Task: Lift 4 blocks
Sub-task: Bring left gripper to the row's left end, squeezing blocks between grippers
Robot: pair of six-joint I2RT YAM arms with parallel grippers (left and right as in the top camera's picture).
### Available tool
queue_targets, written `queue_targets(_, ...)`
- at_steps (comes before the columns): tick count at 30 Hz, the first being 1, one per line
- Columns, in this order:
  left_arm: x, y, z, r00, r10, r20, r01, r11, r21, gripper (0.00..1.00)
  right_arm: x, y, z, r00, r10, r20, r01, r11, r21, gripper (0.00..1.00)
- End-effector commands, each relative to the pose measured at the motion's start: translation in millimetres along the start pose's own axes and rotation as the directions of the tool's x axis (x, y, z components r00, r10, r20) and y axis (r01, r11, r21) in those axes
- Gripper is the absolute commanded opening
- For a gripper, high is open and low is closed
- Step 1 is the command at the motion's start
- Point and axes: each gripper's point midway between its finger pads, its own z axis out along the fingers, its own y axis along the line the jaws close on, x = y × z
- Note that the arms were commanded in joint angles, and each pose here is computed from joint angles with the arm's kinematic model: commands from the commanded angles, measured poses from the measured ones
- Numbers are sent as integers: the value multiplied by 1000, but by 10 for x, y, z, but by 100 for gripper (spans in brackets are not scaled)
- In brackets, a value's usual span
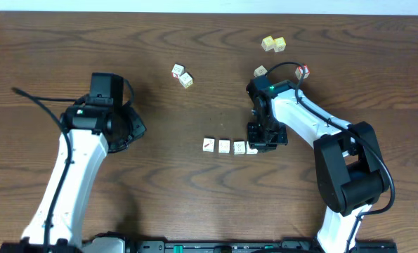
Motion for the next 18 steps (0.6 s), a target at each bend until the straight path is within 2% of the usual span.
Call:
queue_targets(1, 211, -66, 236, 988, 49, -145, -44, 998, 42, 8, -4, -14, 12, 1000, -4, 3, 4, 1000, 2, 7)
queue_targets(5, 411, -200, 491, 953, 123, -276, -101, 991, 92, 7, -4, -13, 12, 1000, -4, 4, 4, 1000, 1, 7)
queue_targets(8, 511, -310, 614, 931, 174, -322, -138, 982, 133, 7, -2, -11, 12, 1000, -4, 3, 4, 1000, 1, 7)
queue_targets(18, 756, -674, 965, 888, 314, -335, -267, 947, 180, 7, 5, 9, 12, 1000, -3, -2, 3, 1000, -11, 7)
